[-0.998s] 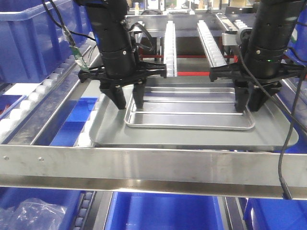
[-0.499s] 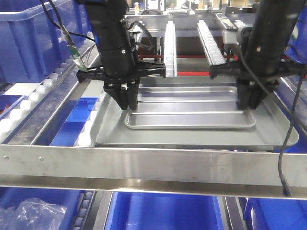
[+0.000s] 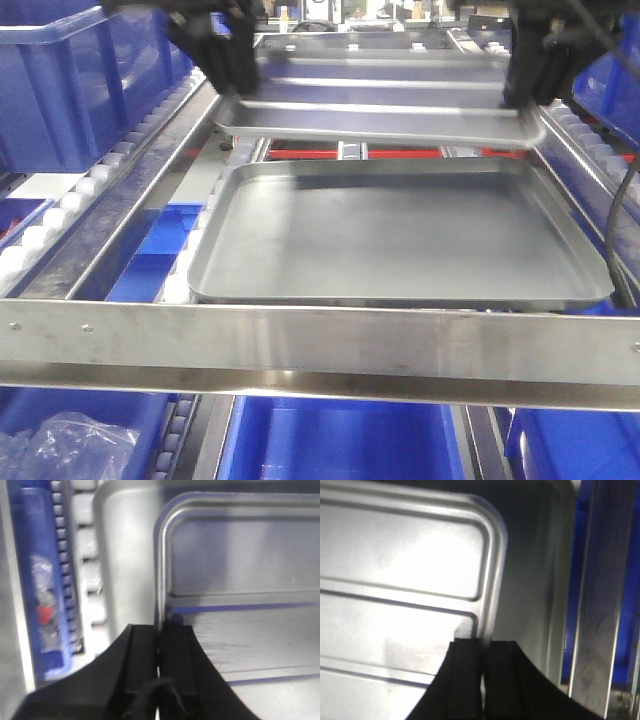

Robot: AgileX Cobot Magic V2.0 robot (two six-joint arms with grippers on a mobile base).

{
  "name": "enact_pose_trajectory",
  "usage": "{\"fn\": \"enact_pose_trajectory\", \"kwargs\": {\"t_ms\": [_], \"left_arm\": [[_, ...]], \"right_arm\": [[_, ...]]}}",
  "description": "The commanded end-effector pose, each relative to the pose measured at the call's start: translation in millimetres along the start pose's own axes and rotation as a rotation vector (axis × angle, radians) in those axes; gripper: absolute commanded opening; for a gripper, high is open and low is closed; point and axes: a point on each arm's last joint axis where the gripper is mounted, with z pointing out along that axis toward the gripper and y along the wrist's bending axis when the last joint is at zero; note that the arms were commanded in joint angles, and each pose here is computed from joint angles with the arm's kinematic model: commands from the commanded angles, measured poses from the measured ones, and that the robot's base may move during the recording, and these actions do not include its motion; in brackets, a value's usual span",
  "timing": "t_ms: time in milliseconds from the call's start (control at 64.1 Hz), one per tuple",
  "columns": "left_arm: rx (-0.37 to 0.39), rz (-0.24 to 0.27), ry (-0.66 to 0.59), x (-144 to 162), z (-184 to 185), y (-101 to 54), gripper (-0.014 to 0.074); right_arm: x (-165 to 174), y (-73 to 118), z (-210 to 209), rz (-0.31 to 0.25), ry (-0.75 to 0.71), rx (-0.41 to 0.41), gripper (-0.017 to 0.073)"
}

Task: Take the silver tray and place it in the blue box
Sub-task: 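Close both grippers on the tray rim and lift it off the shelf, then hold the tray with both grippers while the base backs away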

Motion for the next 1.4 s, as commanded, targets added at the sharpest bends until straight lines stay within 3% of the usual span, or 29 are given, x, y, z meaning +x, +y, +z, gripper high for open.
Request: {"fn": "enact_pose_trajectory", "kwargs": {"t_ms": [0,250,608,873,1061,1388], "left_arm": [[0.011,0.025,-0.089,-2,-37,4.9,-0.0096],[0.025,0.062,-0.074,34,-47,4.6,-0.0096],[0.063,0.063,-0.145,55,-108,1.4,-0.0096],[0.077,0.073,-0.149,74,-153,7.1,-0.0096],[0.136,0.079,-0.184,83,-176,4.5,-0.0096],[0.147,0.08,-0.201,83,-180,4.1,-0.0096]], "right_arm": [[1,6.5,-30,-0.064,-0.084,-0.016,0.0056],[13,7.5,-38,-0.051,-0.044,-0.012,0.0056],[30,22.0,-96,-0.111,-0.119,-0.089,0.0056],[44,9.7,-147,-0.103,-0.197,-0.126,0.0056],[52,0.1,-176,-0.09,-0.272,-0.157,0.0056],[55,-1.6,-179,-0.088,-0.264,-0.154,0.0056]]}}
